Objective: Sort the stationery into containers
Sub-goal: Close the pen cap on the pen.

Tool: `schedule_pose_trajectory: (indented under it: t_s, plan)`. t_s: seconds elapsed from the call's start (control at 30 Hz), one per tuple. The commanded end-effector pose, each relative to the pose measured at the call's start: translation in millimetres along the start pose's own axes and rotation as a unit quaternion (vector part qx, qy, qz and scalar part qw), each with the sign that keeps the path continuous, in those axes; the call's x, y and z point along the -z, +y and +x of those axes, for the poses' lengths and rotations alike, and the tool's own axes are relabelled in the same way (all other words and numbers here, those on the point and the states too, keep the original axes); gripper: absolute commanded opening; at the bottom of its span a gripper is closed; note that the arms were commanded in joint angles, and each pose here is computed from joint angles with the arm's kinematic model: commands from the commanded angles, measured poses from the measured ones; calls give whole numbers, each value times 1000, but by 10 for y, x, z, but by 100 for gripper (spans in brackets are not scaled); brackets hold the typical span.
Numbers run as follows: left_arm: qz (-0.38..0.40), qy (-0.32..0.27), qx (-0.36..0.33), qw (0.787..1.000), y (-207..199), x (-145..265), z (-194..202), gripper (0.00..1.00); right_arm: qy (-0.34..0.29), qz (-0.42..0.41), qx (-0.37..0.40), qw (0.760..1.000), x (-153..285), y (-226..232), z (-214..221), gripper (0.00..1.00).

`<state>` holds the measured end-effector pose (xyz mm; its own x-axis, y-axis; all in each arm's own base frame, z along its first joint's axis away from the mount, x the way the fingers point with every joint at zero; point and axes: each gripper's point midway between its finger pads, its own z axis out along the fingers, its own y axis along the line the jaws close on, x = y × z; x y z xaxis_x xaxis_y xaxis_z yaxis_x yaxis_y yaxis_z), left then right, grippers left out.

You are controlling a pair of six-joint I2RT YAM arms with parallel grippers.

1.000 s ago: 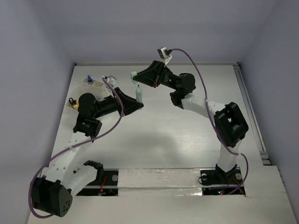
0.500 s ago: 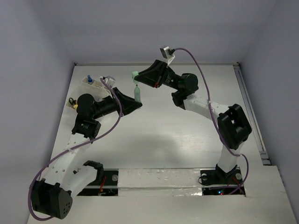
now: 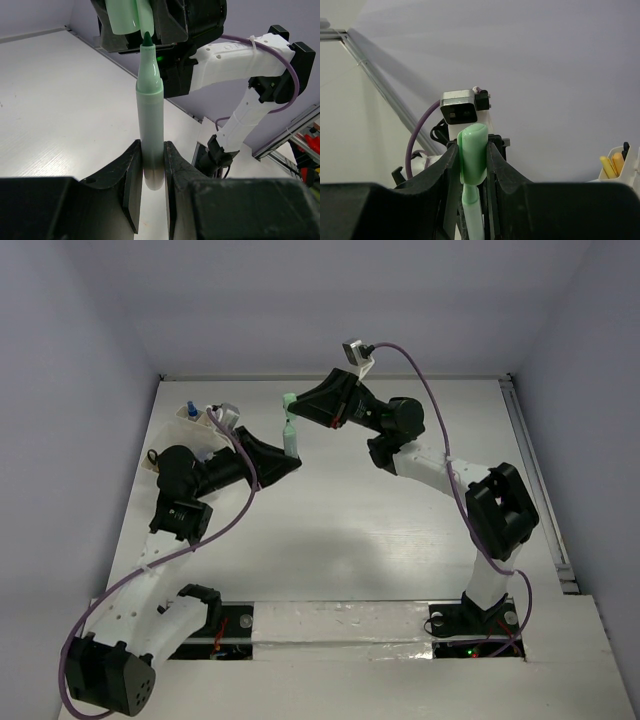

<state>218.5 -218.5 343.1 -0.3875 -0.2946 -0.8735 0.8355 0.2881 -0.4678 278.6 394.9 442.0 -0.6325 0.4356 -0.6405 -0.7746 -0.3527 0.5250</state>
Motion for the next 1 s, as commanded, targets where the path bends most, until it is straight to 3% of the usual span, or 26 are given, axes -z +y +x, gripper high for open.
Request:
schedule_pose_trajectory:
  t_s: [0.0,0.47,0.97]
  plan:
    - [10,-20,-22,1000,-48,4,-115,0,-20,-123,102,987,22,624,-29,0]
    - [17,-10,-20,1000,-45,5,-57,0,-44,-131,114,984,-105,626,-206,0]
    - [-6,-19,-32,999,7,-6,-150,0,-31,-126,99,987,-71,599,1,0]
